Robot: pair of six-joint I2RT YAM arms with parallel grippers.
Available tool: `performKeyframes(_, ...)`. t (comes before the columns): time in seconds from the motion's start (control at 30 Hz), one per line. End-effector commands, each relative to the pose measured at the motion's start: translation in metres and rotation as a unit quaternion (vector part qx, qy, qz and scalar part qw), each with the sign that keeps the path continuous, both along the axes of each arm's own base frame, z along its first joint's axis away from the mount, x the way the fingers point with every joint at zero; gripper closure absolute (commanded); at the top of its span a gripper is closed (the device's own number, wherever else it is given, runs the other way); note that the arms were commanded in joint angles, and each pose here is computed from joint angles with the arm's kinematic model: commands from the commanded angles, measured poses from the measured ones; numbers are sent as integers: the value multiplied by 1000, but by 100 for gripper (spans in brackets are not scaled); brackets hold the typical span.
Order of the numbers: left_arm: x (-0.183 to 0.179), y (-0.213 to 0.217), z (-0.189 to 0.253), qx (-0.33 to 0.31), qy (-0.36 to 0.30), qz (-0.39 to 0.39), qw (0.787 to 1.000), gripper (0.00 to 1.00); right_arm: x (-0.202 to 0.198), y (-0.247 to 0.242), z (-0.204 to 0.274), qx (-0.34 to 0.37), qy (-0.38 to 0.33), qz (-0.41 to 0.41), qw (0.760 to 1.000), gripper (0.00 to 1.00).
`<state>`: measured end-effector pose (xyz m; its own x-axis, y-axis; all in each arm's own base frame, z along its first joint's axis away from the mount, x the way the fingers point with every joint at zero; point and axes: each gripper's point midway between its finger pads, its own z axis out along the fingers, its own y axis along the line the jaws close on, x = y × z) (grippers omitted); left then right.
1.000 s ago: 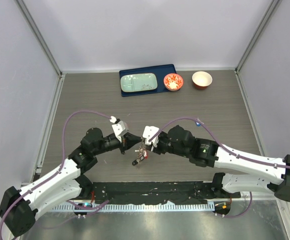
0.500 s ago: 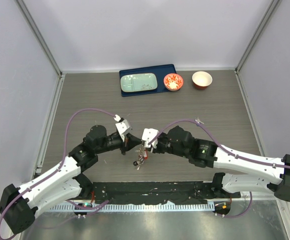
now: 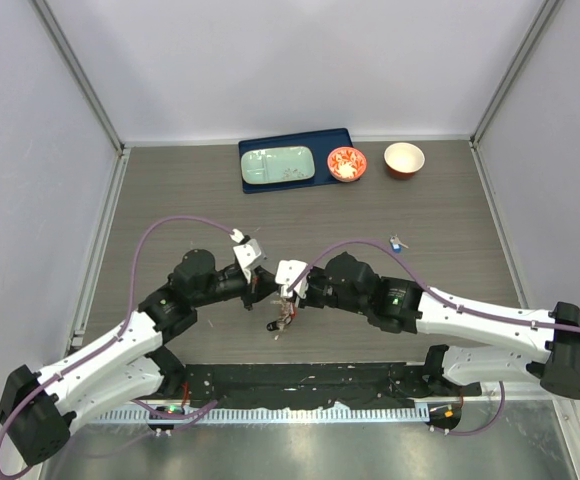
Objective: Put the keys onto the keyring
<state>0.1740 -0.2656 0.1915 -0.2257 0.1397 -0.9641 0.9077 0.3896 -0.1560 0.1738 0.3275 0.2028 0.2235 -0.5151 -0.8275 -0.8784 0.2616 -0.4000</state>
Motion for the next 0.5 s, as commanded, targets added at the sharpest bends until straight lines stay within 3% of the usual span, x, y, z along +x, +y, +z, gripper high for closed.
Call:
performKeyframes(0.0,3,-8,38,-39,-35,-5,999,100,4,9,16,29,-21,0,999,69)
performKeyframes(0.2,4,-5,37,-38,-36,2,999,100,5,4,17,29,-24,-9,999,99)
performKeyframes(0.37,4,0,36,-41,-42,15,998,100,3,-1,19,49,-20,-14,998,99)
performKeyframes(0.47,4,0,36,-57,-43,18,997,100,1,-1,30,95,-25,-16,995,99)
